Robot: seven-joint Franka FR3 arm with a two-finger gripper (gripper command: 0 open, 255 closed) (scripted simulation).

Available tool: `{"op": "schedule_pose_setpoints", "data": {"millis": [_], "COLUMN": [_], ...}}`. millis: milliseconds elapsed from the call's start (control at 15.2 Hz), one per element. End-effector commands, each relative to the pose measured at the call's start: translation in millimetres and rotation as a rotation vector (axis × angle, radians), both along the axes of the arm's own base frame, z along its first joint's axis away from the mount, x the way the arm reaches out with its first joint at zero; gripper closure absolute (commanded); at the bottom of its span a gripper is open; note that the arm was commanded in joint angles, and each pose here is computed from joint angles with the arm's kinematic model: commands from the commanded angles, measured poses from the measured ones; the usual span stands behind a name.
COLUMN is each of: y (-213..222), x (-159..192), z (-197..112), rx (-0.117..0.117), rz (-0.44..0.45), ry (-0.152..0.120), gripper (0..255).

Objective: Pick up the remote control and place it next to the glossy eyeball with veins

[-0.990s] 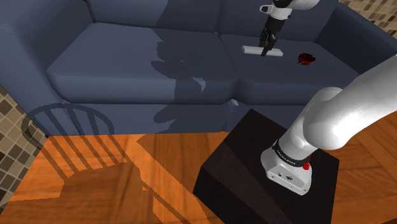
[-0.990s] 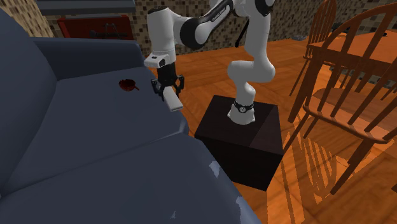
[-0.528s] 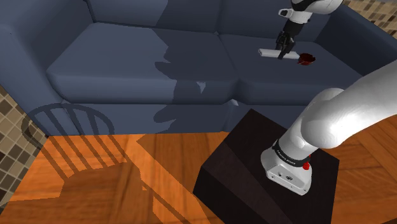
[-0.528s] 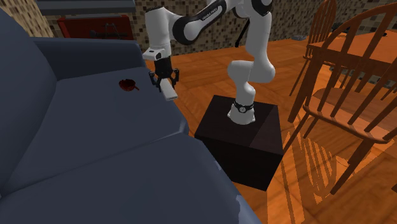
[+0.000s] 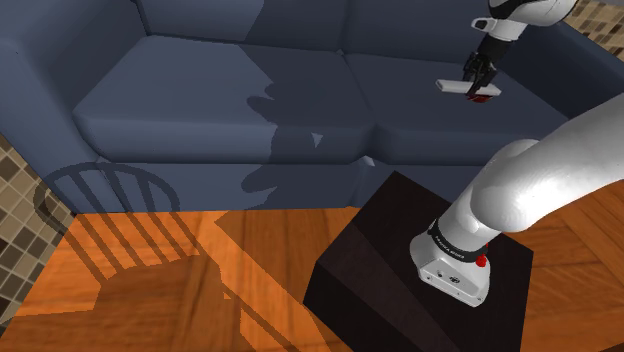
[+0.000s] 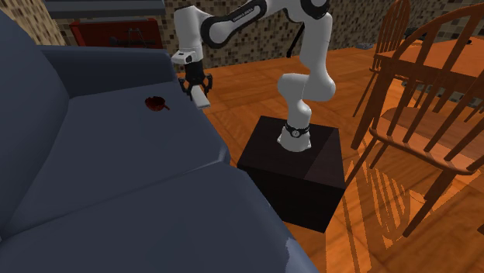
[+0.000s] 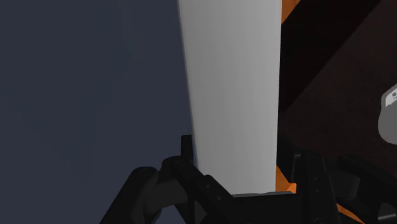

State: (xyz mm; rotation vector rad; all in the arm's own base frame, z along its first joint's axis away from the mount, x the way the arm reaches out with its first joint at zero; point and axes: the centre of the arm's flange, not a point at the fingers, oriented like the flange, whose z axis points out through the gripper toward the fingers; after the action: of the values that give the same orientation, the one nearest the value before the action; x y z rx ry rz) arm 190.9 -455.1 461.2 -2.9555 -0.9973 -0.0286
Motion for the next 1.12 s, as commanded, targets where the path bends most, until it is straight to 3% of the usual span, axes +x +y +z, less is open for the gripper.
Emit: {"op": "schedule_pose_setpoints", "data": {"millis": [0,462,1056], "y": [-14.2,-71.5,-74.4], "x": [-20.4,-93.0,-96.6], "z": [-1.3,-1.1,-43.3], "rx": [0.0,0.0,0.0], "rz": [0.002,0.002,0.002], "ry": [0.0,0.0,0.0], "gripper": [255,255,255]}}
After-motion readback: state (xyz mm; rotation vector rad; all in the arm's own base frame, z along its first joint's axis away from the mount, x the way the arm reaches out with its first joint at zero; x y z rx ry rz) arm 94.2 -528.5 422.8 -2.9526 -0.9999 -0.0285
